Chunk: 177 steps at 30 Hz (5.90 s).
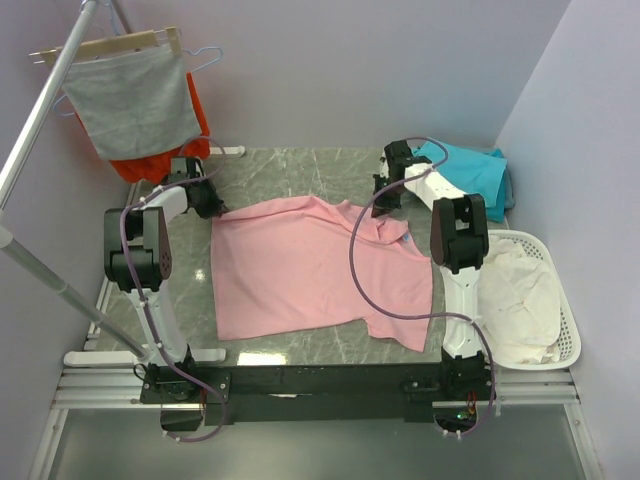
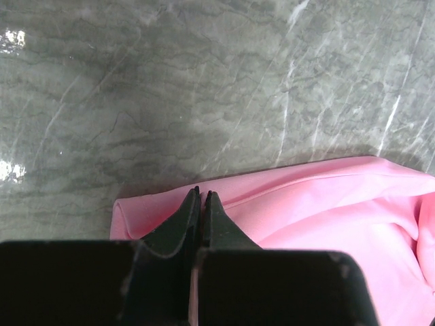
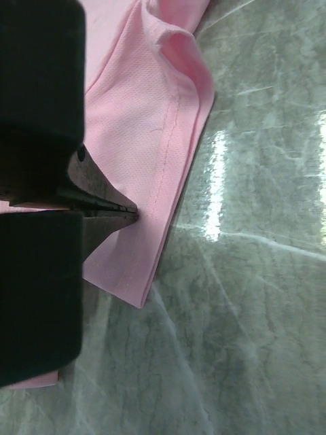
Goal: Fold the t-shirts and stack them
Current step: Grap the side of the flattened tshirt furthest away from the robot with both arms, then fold the flattened tshirt in 1/3 of the way
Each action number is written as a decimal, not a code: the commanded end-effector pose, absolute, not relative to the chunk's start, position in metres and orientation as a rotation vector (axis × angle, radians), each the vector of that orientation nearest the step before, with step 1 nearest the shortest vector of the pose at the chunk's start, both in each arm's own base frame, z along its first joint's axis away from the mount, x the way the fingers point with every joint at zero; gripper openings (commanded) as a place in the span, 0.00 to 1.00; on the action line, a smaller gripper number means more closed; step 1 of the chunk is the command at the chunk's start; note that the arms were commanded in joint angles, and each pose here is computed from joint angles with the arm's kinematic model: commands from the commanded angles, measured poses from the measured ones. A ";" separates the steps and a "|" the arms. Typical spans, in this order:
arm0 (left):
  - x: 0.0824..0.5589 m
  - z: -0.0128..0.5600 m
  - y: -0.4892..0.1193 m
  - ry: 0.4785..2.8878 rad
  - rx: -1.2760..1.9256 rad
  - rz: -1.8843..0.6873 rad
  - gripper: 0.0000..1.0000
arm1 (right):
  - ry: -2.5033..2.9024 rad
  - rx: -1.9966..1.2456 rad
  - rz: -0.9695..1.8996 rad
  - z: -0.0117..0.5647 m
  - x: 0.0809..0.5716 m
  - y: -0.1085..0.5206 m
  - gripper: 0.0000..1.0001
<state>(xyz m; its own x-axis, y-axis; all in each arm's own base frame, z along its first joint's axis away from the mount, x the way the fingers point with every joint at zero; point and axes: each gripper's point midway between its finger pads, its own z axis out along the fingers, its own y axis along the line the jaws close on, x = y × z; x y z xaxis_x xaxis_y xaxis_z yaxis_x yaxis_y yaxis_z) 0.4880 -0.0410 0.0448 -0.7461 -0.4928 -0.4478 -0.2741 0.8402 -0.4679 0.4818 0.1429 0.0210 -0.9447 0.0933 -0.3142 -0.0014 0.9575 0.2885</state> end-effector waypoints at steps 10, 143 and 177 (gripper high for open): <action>0.518 0.062 -0.047 2.395 -0.503 -0.543 0.01 | 2.521 0.117 0.420 0.083 0.562 0.142 0.00; 0.494 0.083 -0.066 2.398 -0.438 -0.594 0.01 | 2.373 0.177 0.599 0.162 0.465 0.091 0.00; 0.454 0.116 -0.083 2.369 -0.414 -0.545 0.99 | 2.444 0.215 0.490 0.124 0.441 0.109 0.50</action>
<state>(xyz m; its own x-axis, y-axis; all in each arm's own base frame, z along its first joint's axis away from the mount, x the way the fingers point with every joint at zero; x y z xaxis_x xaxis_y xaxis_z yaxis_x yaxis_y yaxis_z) 0.4311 -0.0628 0.0809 -0.7575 -0.4550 -0.4682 -0.2358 0.8594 -0.4536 0.4014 0.0785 0.1095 -0.8038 0.3013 -0.5129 0.1466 0.9360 0.3201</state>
